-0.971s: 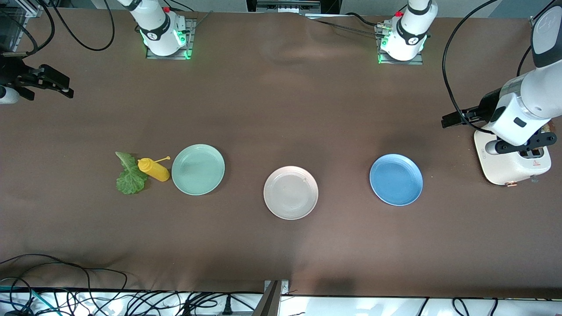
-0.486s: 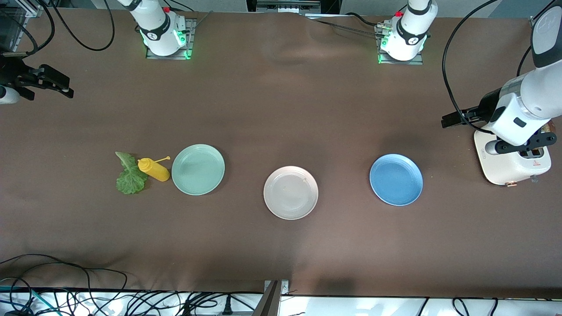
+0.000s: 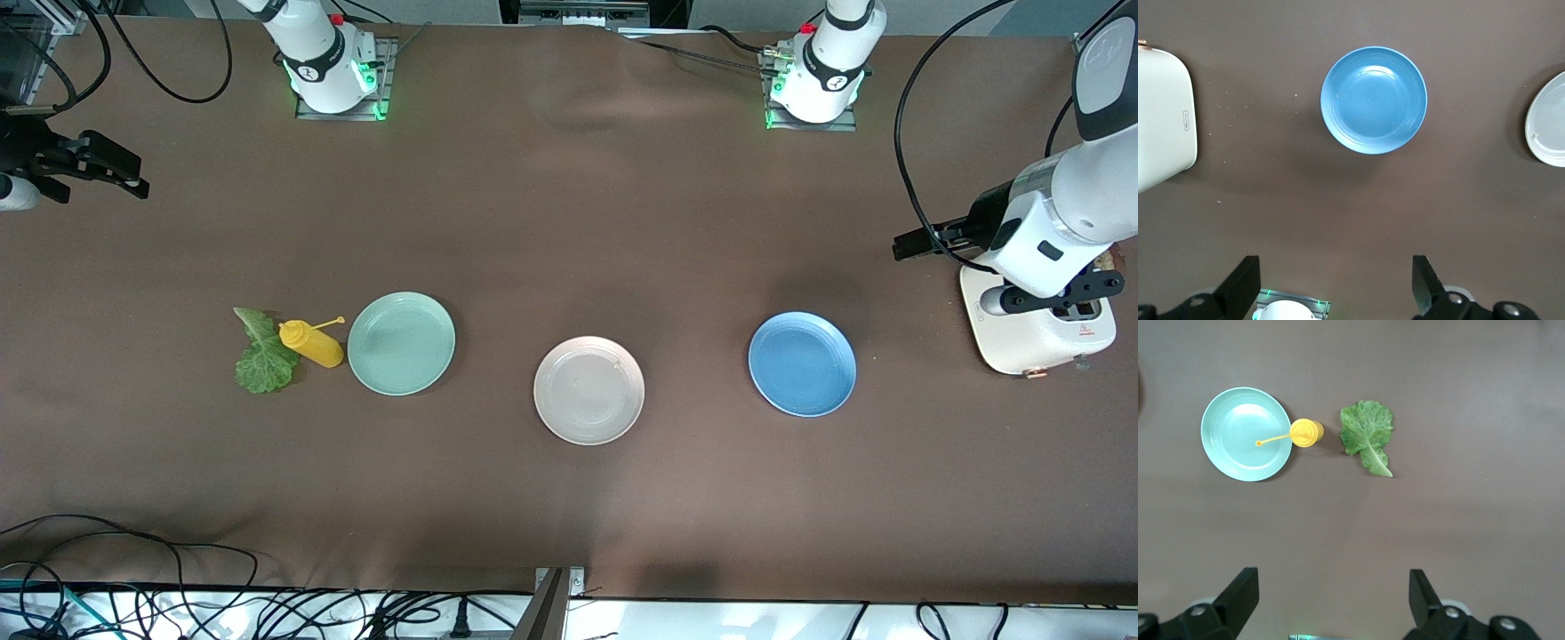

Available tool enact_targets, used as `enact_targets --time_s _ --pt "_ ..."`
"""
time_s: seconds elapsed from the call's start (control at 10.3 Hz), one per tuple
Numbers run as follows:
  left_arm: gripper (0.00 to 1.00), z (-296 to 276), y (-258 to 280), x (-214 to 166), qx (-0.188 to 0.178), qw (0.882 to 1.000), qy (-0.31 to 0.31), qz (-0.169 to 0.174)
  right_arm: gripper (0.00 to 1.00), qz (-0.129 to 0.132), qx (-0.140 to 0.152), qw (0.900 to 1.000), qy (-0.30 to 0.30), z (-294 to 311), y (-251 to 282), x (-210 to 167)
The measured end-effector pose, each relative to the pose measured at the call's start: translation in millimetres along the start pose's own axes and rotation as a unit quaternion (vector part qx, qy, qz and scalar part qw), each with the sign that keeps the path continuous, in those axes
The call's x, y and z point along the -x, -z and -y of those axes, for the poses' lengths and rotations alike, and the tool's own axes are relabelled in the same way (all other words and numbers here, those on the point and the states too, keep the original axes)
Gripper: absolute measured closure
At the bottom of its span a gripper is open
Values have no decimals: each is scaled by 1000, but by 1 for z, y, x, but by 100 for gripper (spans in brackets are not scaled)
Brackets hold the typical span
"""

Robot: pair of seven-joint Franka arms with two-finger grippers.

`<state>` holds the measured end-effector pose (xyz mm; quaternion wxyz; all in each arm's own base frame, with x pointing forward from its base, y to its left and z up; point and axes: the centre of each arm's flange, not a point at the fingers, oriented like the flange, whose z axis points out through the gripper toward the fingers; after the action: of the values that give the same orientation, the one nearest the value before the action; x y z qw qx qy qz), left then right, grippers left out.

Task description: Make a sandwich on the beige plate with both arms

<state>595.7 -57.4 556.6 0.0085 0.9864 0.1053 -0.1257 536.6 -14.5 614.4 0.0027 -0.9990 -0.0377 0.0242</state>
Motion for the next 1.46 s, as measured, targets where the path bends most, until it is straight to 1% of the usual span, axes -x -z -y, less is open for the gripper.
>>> enact_targets --time_s 0.97,1.17,1.46 --pt "0 13 -2 -6 1 1000 12 2 0 0 0 1000 0 0 0 0" --pt "0 37 0 -12 5 999 32 2 0 1 0 1000 0 0 0 0" --pt "0 92 -1 -24 13 997 78 4 0 1 0 1000 0 0 0 0"
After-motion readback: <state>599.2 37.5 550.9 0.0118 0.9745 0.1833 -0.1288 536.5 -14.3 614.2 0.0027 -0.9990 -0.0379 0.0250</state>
